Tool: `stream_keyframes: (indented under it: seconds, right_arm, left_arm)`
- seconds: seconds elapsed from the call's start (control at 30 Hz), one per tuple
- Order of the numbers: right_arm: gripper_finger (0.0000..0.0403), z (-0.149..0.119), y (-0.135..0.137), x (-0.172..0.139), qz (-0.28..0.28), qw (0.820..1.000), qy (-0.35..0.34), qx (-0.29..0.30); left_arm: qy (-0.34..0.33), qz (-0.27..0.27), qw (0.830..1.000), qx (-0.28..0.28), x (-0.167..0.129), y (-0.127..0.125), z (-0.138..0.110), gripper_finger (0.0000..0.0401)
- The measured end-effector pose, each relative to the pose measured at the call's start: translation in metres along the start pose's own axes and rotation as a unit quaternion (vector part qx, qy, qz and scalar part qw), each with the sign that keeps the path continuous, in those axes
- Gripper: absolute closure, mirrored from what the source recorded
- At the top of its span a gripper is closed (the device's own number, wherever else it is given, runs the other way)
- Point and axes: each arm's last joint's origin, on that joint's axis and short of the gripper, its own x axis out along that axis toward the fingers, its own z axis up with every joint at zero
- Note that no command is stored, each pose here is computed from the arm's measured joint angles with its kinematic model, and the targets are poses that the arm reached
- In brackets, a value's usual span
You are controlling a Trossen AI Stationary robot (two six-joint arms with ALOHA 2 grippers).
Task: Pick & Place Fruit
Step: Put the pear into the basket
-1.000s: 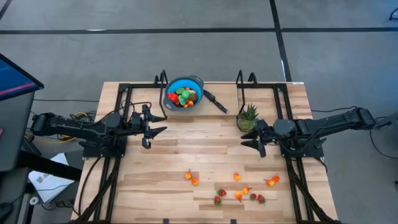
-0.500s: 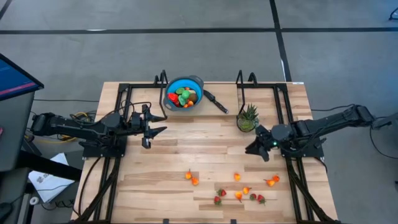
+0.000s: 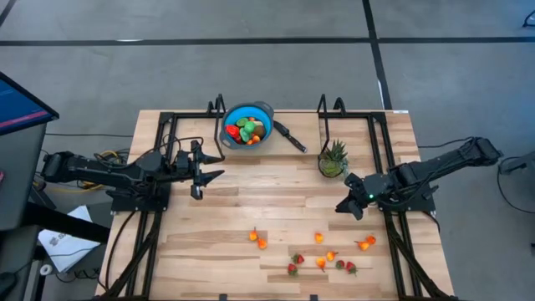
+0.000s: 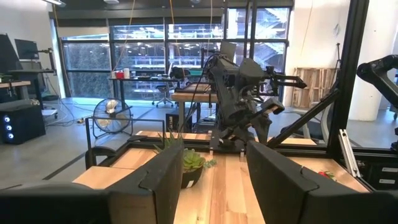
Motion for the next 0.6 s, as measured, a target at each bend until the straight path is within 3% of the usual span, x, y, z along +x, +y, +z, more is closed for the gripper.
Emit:
stream_keyframes:
  seconds: [0.6]
  right_arm:
    - [0.0295, -0.0003, 0.0004, -0.0001, 0.001, 1.0, 0.0, -0.001]
  left_arm:
    - [0.0, 0.0, 1.0, 0.0, 0.0, 0.0, 0.0, 0.0229]
